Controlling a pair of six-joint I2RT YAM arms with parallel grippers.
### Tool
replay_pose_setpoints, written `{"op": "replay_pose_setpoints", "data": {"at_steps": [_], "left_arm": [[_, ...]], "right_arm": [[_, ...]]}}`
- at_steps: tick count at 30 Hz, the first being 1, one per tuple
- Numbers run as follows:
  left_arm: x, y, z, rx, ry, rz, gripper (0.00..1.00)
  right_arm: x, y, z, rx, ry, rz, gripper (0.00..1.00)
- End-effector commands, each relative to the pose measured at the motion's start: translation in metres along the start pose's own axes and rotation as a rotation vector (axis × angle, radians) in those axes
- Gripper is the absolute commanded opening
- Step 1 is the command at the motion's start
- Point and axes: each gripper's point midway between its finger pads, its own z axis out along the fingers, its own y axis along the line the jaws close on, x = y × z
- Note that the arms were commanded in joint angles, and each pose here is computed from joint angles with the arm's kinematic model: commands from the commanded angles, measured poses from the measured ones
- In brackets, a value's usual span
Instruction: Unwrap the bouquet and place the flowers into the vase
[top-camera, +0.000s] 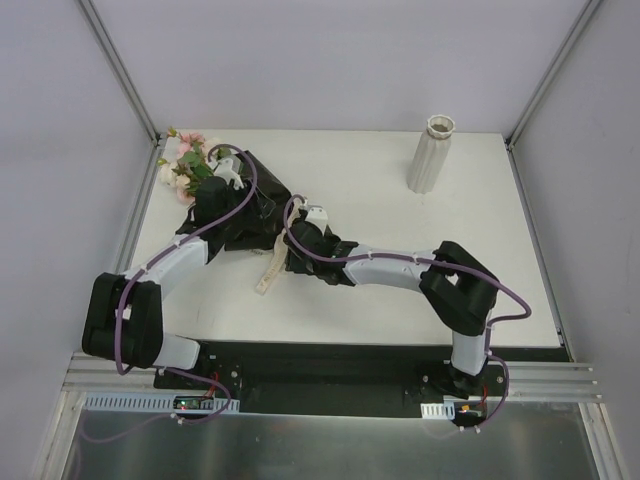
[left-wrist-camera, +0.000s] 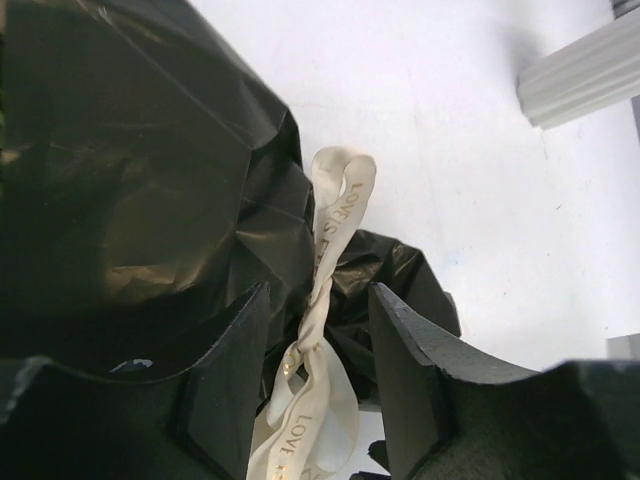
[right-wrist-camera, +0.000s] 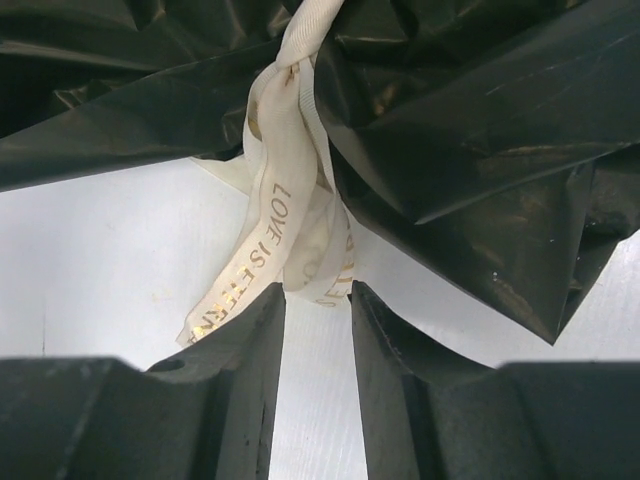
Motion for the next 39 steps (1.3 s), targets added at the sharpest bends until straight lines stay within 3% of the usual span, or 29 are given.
{"op": "replay_pose_setpoints", "data": {"at_steps": [1, 7, 23, 31, 39], "left_arm": [[0.004, -0.009, 0.014, 0.069, 0.036, -0.036, 0.42], [0.014, -0.012, 0.027, 0.12, 0.065, -0.08, 0.35], [0.024, -0.014, 0.049, 0.184, 0.102, -0.109, 0.32], [0.034, 0.0, 0.061, 0.122, 0.144, -0.144, 0.28], [0.045, 0.018, 0.067, 0.035, 0.207, -0.151, 0.24]], "right_arm": [[-0.024, 0.015, 0.001, -0.016, -0.074, -0.014, 0.36], [-0.017, 0.012, 0.012, 0.012, -0.045, -0.027, 0.36], [-0.013, -0.015, 0.026, 0.154, -0.051, -0.078, 0.34], [-0.036, 0.0, 0.008, 0.092, -0.11, -0.133, 0.01], [-0.124, 0.024, -0.076, 0.008, -0.388, -0.204, 0.0]]}}
